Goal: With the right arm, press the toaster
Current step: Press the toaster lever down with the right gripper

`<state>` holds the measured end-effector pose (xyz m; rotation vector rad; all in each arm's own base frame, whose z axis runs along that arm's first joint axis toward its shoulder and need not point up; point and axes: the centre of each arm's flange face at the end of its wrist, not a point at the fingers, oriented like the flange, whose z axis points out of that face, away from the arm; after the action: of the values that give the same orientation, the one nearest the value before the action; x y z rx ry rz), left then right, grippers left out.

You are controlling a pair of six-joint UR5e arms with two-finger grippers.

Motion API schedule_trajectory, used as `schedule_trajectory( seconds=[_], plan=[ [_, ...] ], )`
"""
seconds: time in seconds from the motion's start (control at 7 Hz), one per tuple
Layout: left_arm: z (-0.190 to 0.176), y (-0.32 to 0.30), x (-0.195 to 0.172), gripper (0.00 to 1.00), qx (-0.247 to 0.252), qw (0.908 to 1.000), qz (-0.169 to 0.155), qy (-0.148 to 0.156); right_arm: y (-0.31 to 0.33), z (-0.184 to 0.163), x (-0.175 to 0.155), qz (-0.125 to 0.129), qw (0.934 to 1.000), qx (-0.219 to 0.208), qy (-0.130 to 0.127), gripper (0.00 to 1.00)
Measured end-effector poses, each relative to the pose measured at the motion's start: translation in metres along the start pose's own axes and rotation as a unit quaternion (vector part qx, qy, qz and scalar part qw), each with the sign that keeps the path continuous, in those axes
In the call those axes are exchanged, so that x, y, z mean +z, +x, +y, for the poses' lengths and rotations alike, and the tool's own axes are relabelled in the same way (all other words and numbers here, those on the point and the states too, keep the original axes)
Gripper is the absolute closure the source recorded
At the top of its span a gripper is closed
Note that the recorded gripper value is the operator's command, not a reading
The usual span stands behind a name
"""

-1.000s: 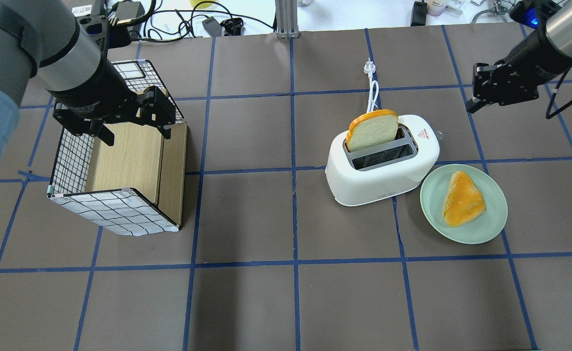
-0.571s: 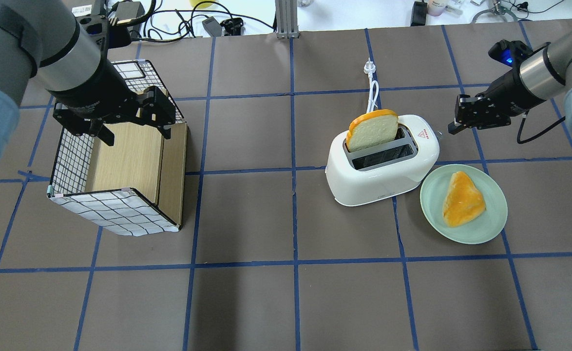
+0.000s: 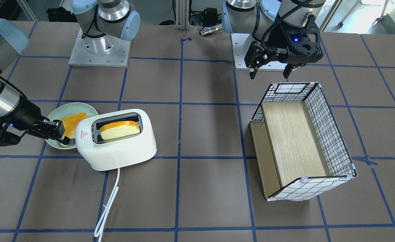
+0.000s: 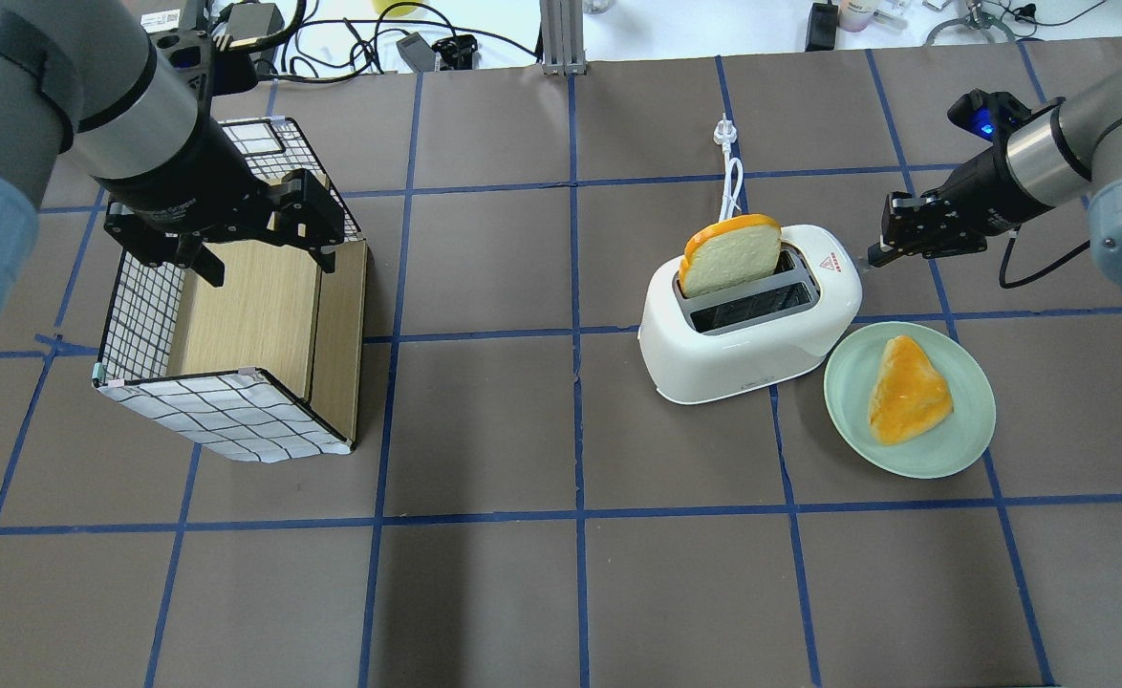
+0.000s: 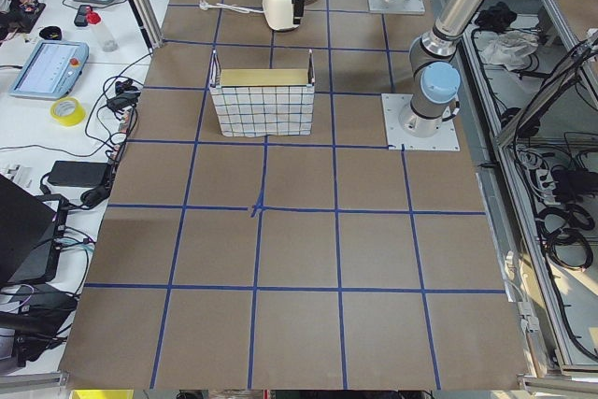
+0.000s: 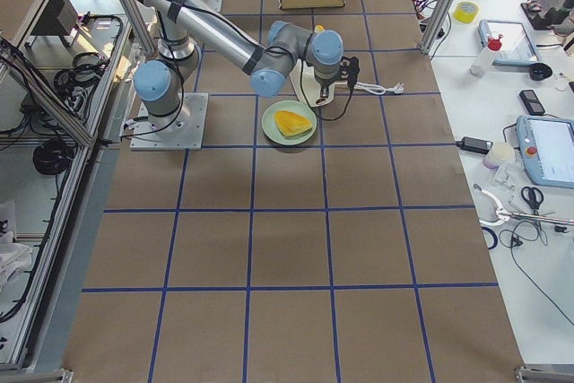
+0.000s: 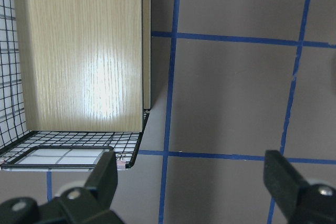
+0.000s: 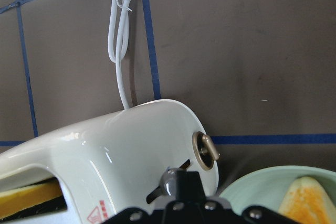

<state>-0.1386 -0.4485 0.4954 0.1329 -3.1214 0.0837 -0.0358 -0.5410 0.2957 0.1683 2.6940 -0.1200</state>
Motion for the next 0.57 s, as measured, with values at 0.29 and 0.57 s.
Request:
schedule_trajectory(
  seconds=[0.29, 0.57],
  plan=[
    [-0.0001, 0.0000, -0.0004, 0.00, 0.000, 1.0000, 0.000, 0.000, -0.0014, 0.0009, 0.0004, -0.006, 1.0000, -0.001, 0.002, 1.00],
    [-0.0001, 0.0000, -0.0005, 0.00, 0.000, 1.0000, 0.000, 0.001, -0.0002, 0.0030, 0.0040, -0.007, 1.0000, 0.001, -0.002, 1.00]
  ],
)
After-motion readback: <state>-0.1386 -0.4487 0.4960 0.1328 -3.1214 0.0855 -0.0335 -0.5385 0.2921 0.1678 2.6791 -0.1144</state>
